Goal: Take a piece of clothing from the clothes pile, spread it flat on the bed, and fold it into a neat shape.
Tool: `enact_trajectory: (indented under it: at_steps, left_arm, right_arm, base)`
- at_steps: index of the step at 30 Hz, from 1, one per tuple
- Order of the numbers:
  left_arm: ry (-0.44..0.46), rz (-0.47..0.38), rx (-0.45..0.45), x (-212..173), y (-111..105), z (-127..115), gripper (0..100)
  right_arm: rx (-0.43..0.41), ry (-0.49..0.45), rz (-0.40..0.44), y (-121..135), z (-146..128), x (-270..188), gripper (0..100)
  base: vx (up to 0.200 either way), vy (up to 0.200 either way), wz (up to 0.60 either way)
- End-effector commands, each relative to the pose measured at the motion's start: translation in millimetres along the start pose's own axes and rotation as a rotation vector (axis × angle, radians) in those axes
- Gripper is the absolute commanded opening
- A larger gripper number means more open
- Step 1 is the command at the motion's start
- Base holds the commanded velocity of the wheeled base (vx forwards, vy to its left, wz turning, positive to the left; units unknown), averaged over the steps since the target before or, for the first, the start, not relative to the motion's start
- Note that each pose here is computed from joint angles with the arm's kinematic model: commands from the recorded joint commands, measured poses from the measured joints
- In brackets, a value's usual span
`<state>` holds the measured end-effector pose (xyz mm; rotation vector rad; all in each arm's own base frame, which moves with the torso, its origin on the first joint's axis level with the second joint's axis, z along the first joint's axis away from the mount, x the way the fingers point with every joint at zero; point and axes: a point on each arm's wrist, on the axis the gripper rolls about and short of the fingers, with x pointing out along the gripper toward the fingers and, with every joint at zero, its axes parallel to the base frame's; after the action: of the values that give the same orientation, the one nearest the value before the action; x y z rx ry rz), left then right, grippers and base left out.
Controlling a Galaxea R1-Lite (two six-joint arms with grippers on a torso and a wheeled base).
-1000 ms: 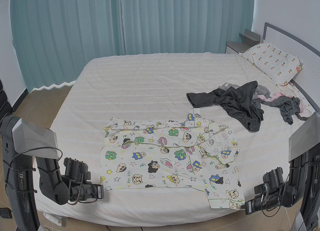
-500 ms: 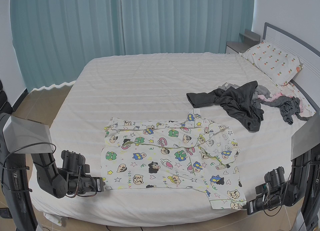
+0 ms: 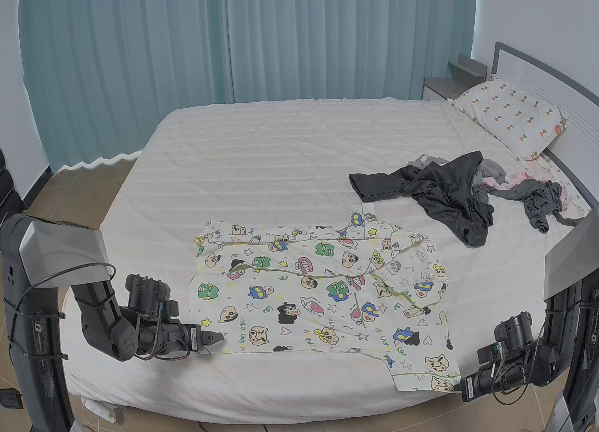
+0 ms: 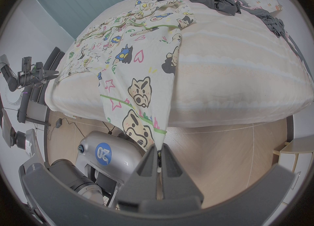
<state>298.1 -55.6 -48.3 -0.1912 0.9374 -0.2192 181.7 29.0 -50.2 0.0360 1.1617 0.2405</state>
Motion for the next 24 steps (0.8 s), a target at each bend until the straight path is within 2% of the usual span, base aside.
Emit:
enact_trajectory:
  at_steps: [1, 17, 18, 24]
  left_arm:
    - [0.020, 0.066, 0.047, 12.7, -11.4, -9.7, 100]
    - [0.023, 0.128, 0.076, 17.4, -18.3, -14.4, 100]
    - [0.021, 0.128, 0.073, 17.3, -17.9, -14.1, 0]
    - [0.018, 0.126, 0.067, 16.0, -18.2, -14.0, 0]
  right_arm:
    - [0.001, 0.015, 0.001, 0.5, -4.1, -2.2, 0]
    - [-0.002, 0.009, 0.001, 0.6, -3.4, -2.8, 0]
    - [-0.001, 0.011, 0.001, 0.6, -3.5, -2.8, 0]
    - [-0.005, 0.015, 0.001, 0.6, -4.0, -3.0, 0]
  base:
    - [0.000, 0.000, 0.00]
    - [0.000, 0.000, 0.00]
    - [0.000, 0.000, 0.00]
    - [0.000, 0.000, 0.00]
